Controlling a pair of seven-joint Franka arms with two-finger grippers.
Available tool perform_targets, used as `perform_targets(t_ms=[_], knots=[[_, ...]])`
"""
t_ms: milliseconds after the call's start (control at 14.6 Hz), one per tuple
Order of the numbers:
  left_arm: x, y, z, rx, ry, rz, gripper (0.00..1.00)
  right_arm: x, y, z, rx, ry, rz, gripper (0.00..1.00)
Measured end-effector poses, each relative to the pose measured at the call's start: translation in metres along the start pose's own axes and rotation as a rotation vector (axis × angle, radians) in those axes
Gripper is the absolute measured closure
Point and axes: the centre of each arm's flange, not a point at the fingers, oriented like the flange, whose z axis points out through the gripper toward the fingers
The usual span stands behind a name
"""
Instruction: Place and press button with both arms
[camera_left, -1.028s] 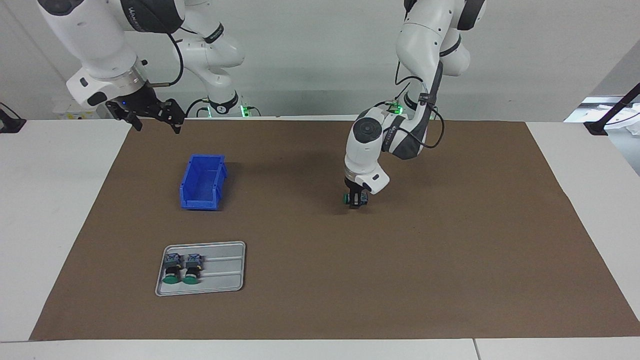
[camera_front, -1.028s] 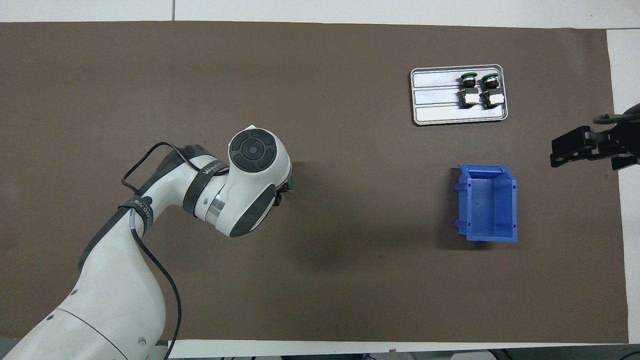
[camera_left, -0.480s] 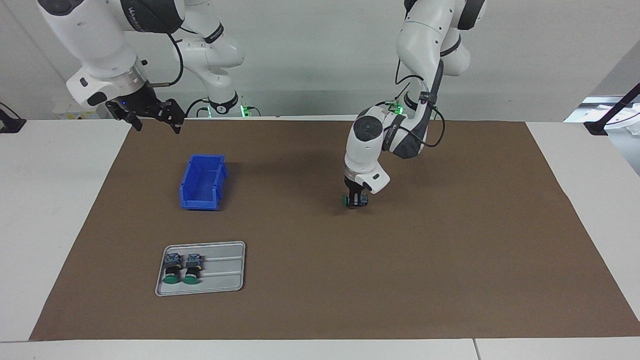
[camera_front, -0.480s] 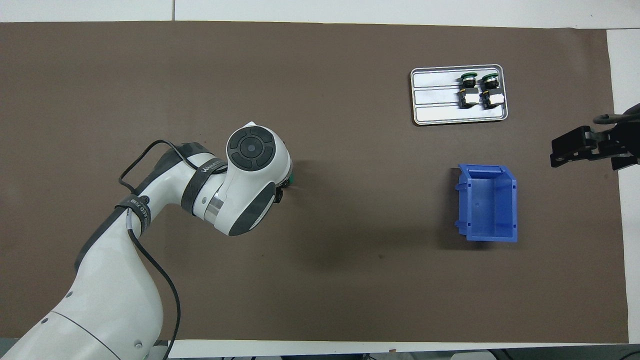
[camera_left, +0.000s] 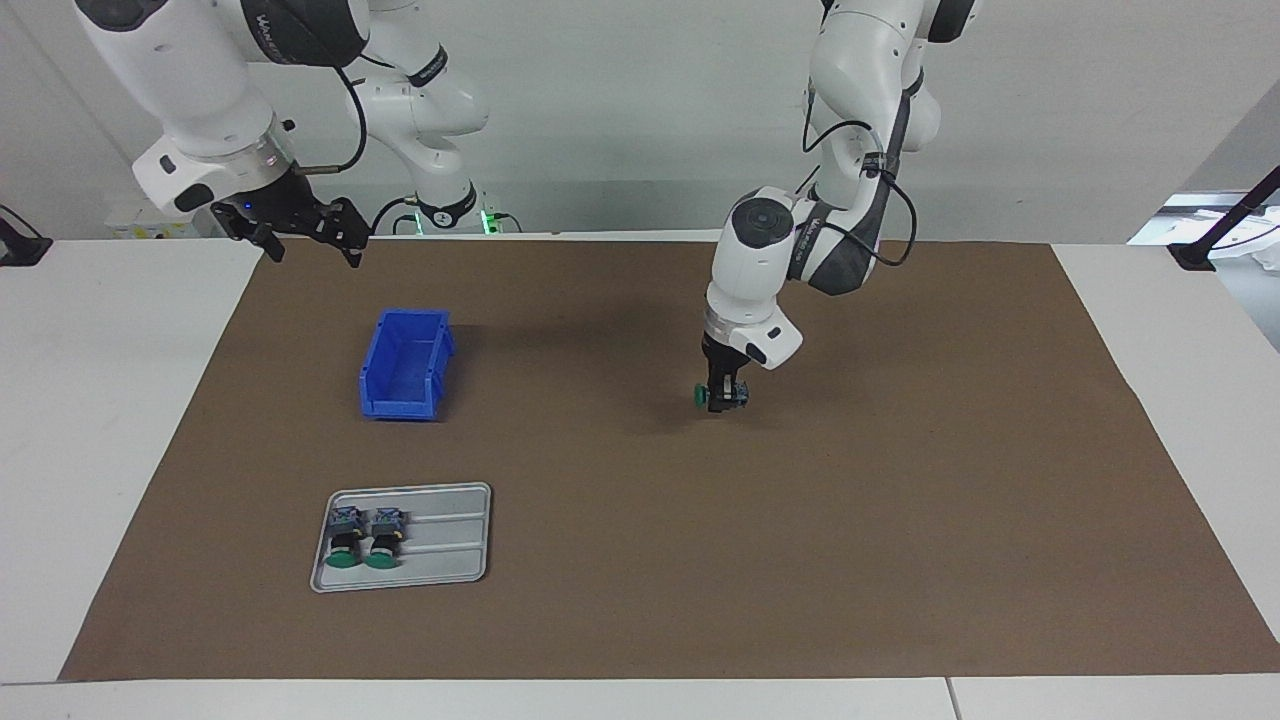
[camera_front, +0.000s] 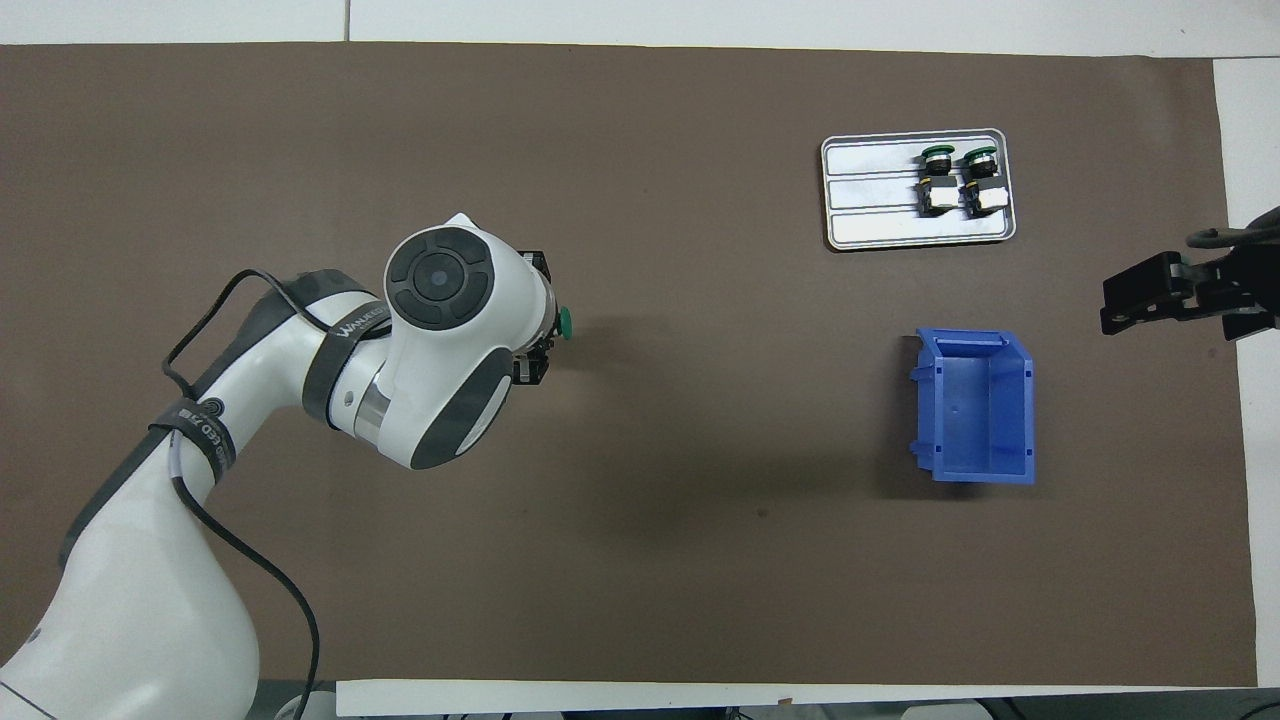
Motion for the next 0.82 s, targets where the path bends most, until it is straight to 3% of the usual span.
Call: perform_targets(t_ms=[274,822], knots=[[0.013,0.005,-0.003,0.038,-0.092,0.028,0.6,0.0,0.0,0.0,0.0,0.0,0.0,0.0],[0.041,0.018,-0.003,0.082,-0.431,0.034,0.6,0.0,0.0,0.0,0.0,0.0,0.0,0.0]])
